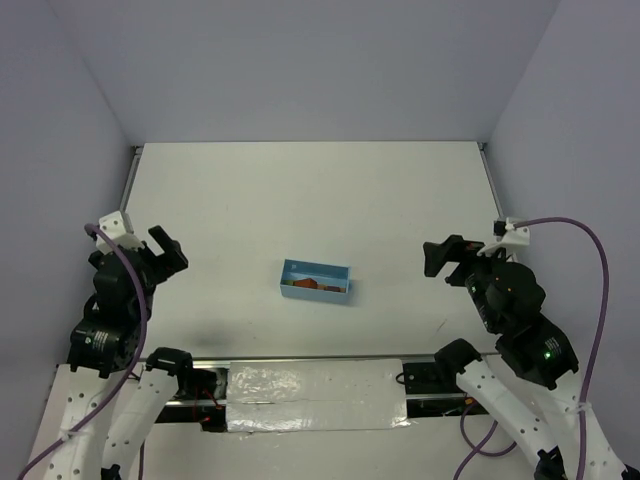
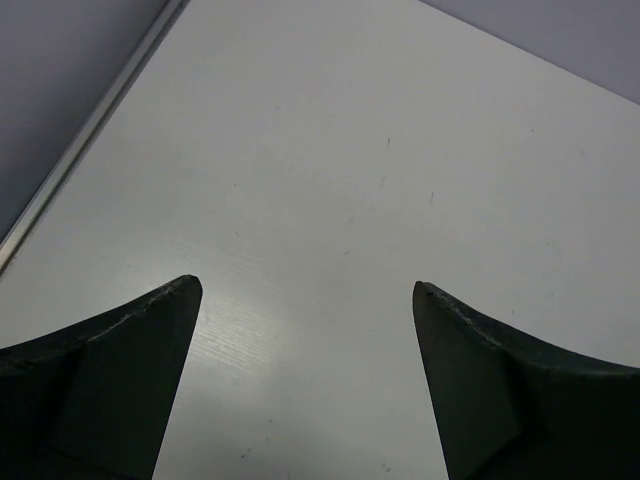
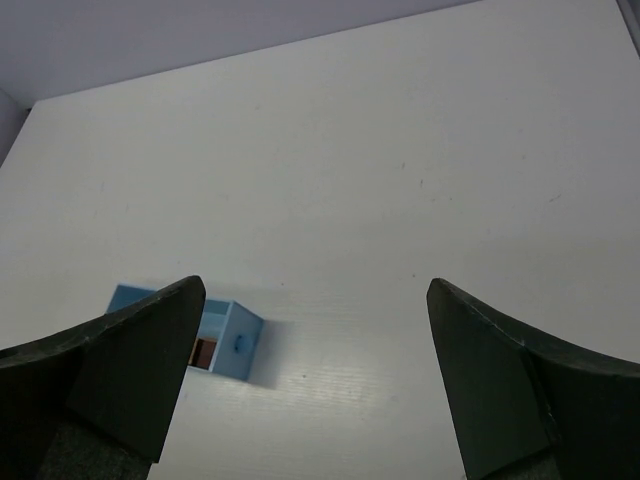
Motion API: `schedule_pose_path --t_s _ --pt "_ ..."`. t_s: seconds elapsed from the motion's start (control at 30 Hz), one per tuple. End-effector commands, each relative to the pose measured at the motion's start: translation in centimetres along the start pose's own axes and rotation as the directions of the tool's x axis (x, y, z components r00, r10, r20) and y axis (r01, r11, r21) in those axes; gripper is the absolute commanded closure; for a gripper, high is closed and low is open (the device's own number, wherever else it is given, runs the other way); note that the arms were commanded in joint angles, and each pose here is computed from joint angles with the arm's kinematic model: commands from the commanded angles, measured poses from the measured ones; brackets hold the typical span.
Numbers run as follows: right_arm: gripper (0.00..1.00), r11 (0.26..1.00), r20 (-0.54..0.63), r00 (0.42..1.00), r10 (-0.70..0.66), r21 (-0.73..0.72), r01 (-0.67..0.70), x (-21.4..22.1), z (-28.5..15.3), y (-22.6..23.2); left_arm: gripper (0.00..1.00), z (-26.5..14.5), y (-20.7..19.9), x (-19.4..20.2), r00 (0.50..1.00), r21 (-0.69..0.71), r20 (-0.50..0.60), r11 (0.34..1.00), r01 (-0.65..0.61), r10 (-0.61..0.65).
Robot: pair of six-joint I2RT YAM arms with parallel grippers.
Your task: Build the wood block tower
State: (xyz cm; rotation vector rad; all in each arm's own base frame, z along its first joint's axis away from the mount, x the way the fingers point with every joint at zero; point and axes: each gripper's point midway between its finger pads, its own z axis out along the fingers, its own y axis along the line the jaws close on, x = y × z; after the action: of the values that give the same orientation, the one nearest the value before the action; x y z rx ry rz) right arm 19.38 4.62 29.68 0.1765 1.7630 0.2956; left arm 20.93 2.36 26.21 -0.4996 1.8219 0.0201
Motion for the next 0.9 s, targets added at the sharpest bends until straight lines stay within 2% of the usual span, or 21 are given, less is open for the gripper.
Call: schedule_pose_path --t_s 0.0,0.1,0.13,0.17,0.23,0.27,0.3,0.33,0.37,0.43,0.47,0.53,0.57,0.63,0.67,0.7,0.77,0.87 --pt "0.0 0.998 0.006 1.0 -0.012 -0.065 0.012 -0.7 0.4 1.5 0.0 0.8 -1.1 -0.2 1.0 0.035 -0.009 0.999 -0.013 0.013" --pt "0.0 0.964 -0.017 0.999 -0.038 -0.265 0.032 0.0 1.2 5.5 0.0 1.0 -1.2 0.0 1.0 0.031 -0.022 0.999 -0.019 0.02" --pt "0.0 0.93 -0.029 0.998 -0.051 -0.366 0.036 0.3 1.5 7.6 0.0 1.0 -1.2 0.0 0.999 0.036 -0.023 0.999 -0.021 0.022" --pt "0.0 0.917 -0.103 0.99 -0.092 -0.397 0.044 2.1 3.1 8.8 0.0 1.0 -1.3 0.0 0.999 0.04 -0.021 0.999 -0.023 0.024" --pt "0.0 0.859 -0.174 0.969 -0.176 -0.508 0.065 3.7 4.2 11.5 0.01 1.1 -1.5 0.1 0.999 0.052 -0.024 0.998 -0.027 0.028" --pt "0.0 0.847 -0.283 0.927 -0.247 -0.528 0.064 6.9 6.1 12.6 0.0 1.2 -1.6 0.3 0.999 0.056 -0.029 0.998 -0.031 0.032" --pt "0.0 0.837 -0.32 0.894 -0.314 -0.538 0.102 8.5 6.8 13.1 0.01 1.3 -1.6 0.3 0.999 0.057 -0.029 0.998 -0.031 0.033" --pt "0.0 0.811 -0.298 0.866 -0.402 -0.555 0.186 8.8 7.5 13.7 0.0 1.3 -1.7 0.3 0.999 0.062 -0.032 0.998 -0.034 0.036" --pt "0.0 0.793 -0.353 0.793 -0.496 -0.556 0.248 12.1 8.8 14.2 0.01 1.3 -1.8 0.4 0.998 0.066 -0.038 0.997 -0.037 0.039" --pt "0.06 0.752 -0.373 0.728 -0.575 -0.591 0.292 13.7 9.6 15.2 0.01 1.4 -1.9 0.6 0.998 0.068 -0.045 0.997 -0.041 0.044" --pt "0.08 0.721 -0.39 0.664 -0.638 -0.606 0.336 16.1 10.3 15.4 0.0 1.4 -2.0 0.6 0.998 0.071 -0.047 0.997 -0.043 0.046" --pt "0.14 0.701 -0.384 0.636 -0.669 -0.612 0.367 17.4 11.3 16.2 0.0 1.5 -2.2 0.6 0.998 0.08 -0.048 0.996 -0.044 0.048" --pt "0.16 0.685 -0.399 0.6 -0.693 -0.623 0.377 19.1 11.8 16.4 0.0 1.5 -2.2 0.7 0.998 0.08 -0.049 0.996 -0.046 0.05" --pt "0.21 0.67 -0.39 0.586 -0.71 -0.631 0.391 20.1 12.7 17.2 0.0 1.5 -2.3 0.7 0.997 0.086 -0.051 0.995 -0.047 0.052" --pt "0.22 0.659 -0.407 0.55 -0.729 -0.633 0.406 21.6 13.3 16.8 0.01 1.6 -2.3 0.7 0.997 0.086 -0.055 0.995 -0.05 0.055" --pt "0.26 0.65 -0.397 0.545 -0.739 -0.635 0.417 21.8 13.6 17.3 0.0 1.6 -2.4 0.7 0.997 0.091 -0.056 0.995 -0.05 0.055" --pt "0.28 0.628 -0.401 0.509 -0.762 -0.649 0.43 23.5 14.2 17.2 0.01 1.6 -2.5 0.8 0.997 0.095 -0.057 0.994 -0.051 0.057" --pt "0.39 0.613 -0.397 0.487 -0.778 -0.649 0.451 24.7 15.1 17.1 0.0 1.6 -2.6 0.8 0.997 0.102 -0.055 0.993 -0.053 0.059"
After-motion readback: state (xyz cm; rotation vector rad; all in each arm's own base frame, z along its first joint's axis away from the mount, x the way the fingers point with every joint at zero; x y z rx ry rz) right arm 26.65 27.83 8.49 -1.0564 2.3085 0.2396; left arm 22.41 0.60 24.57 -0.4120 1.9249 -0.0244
